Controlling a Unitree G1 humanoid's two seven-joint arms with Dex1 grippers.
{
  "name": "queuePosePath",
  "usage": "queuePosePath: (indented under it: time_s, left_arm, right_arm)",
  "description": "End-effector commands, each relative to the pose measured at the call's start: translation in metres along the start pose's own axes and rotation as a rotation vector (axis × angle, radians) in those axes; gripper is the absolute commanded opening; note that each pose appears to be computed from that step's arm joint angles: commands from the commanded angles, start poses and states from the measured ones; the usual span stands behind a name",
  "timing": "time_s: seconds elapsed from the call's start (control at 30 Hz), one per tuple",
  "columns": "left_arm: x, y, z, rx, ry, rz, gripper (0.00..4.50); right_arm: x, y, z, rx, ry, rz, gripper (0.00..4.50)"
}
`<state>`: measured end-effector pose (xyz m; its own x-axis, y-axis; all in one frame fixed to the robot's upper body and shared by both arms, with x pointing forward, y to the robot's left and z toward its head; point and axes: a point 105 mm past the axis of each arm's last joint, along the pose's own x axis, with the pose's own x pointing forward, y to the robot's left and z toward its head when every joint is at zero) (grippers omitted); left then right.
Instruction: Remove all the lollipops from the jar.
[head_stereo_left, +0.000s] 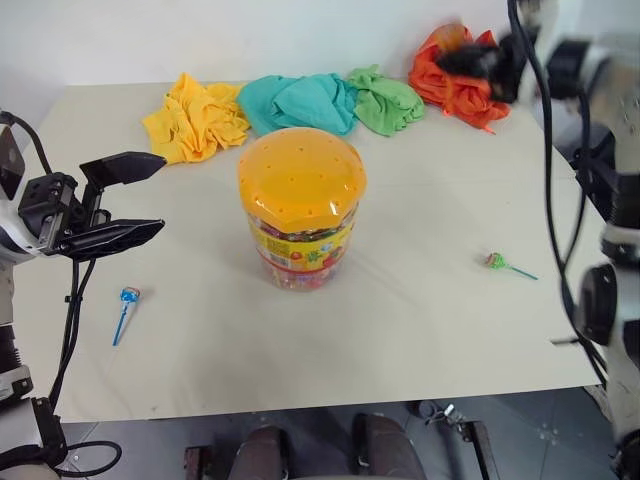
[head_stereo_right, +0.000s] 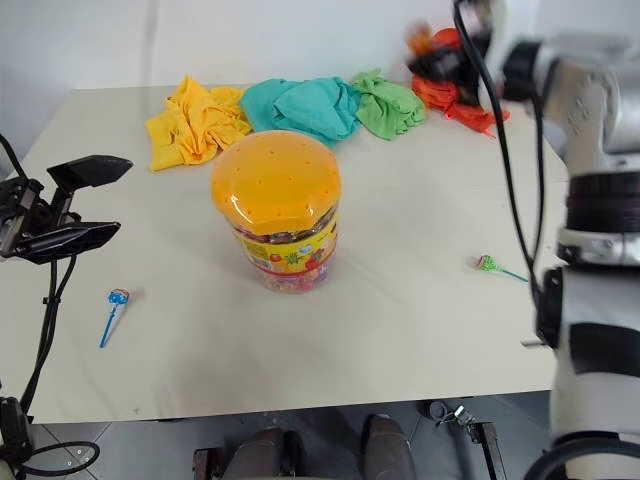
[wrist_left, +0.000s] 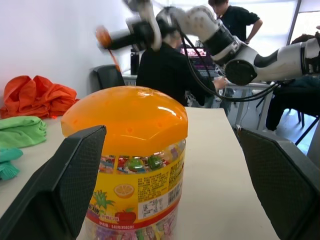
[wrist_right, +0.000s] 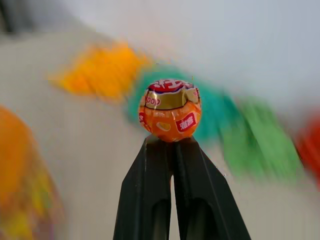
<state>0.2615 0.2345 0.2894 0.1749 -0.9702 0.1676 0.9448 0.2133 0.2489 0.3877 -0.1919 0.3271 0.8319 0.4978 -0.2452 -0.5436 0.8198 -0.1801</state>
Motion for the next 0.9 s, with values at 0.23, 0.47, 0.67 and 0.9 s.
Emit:
queuePosePath:
  time_s: [0.23,0.47,0.67,0.9]
  left_arm:
    - [0.008,-0.001,0.005,0.047,-0.002,-0.035,4.50]
    - [0.006,-0.001,0.003,0.044,0.016,-0.020,4.50]
    - [0.004,0.001,0.000,0.039,0.040,0.014,4.50]
    - [-0.002,0.011,-0.006,0.023,0.102,0.128,4.50]
  right_arm:
    - [-0.033,-0.014,-0.135,0.257,0.392,-0.129,0.02]
    - [-0.032,0.003,-0.171,0.326,0.428,-0.087,0.02]
    - [-0.017,0.015,-0.173,0.361,0.403,-0.062,0.02]
    - [-0.005,0.007,-0.166,0.354,0.359,-0.082,2.14]
